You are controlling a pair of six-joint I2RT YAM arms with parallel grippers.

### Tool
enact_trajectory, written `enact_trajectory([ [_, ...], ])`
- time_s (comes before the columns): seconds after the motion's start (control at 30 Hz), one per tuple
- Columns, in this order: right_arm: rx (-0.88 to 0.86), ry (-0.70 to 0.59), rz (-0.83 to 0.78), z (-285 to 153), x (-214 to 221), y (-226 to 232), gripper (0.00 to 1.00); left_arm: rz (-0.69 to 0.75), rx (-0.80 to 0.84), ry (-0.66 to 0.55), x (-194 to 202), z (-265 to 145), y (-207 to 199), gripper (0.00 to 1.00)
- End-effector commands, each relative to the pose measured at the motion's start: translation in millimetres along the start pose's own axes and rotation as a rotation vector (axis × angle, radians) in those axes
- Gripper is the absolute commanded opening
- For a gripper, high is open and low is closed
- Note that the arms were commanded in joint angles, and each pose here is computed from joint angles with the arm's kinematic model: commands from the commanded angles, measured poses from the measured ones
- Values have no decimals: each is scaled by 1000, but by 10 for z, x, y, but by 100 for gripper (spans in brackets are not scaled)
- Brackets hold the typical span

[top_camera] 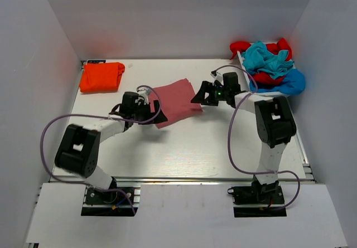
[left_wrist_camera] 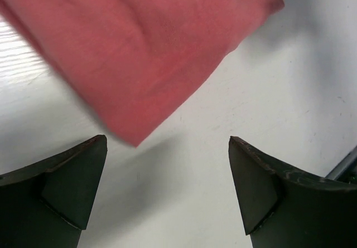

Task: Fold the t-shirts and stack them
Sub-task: Smooth out wrinkles on the folded tshirt, then put the neatly folded tshirt into the corner of the board with the left arm

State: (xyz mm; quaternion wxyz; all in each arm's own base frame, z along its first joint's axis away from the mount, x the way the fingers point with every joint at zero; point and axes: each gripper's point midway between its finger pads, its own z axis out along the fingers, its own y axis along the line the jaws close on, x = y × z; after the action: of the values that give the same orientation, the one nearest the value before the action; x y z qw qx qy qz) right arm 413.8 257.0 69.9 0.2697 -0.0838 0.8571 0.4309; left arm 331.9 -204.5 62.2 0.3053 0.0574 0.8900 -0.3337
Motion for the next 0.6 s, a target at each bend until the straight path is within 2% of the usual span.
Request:
enact_trajectory([
  [0.0,-13,-38,-127,-261,-165,300,90,25,-154,-65,-234,-378,-5,100],
  [0.03,-18,-82,-169,-419,-248,473,90,8,-216,-114,-347,-439,58,100],
  [0.1,14,-99,-211,-488,-183,498,90,-1,-255,-141,-446,-533,57,100],
  [0.13,40,-159,-246,-675,-266,620,90,-4,-273,-136,-450,-521,93,100],
  [0.2,66,-190,-280,-832,-221,683,90,-9,-296,-130,-504,-493,123,100],
  [0.27,153,-247,-281,-999,-168,600,90,-55,-381,-101,-476,-477,304,100],
  [0.3,150,-308,-310,-1130,-251,730,90,-67,-411,-107,-536,-459,346,100],
  [0.37,161,-378,-340,-1349,-243,817,90,-115,-438,-69,-450,-338,485,100],
  [0.53,179,-455,-373,-1647,-264,978,90,-149,-418,-92,-526,-13,591,100],
  [0.57,181,-502,-388,-1781,-316,1069,90,-168,-426,-77,-496,93,655,100],
])
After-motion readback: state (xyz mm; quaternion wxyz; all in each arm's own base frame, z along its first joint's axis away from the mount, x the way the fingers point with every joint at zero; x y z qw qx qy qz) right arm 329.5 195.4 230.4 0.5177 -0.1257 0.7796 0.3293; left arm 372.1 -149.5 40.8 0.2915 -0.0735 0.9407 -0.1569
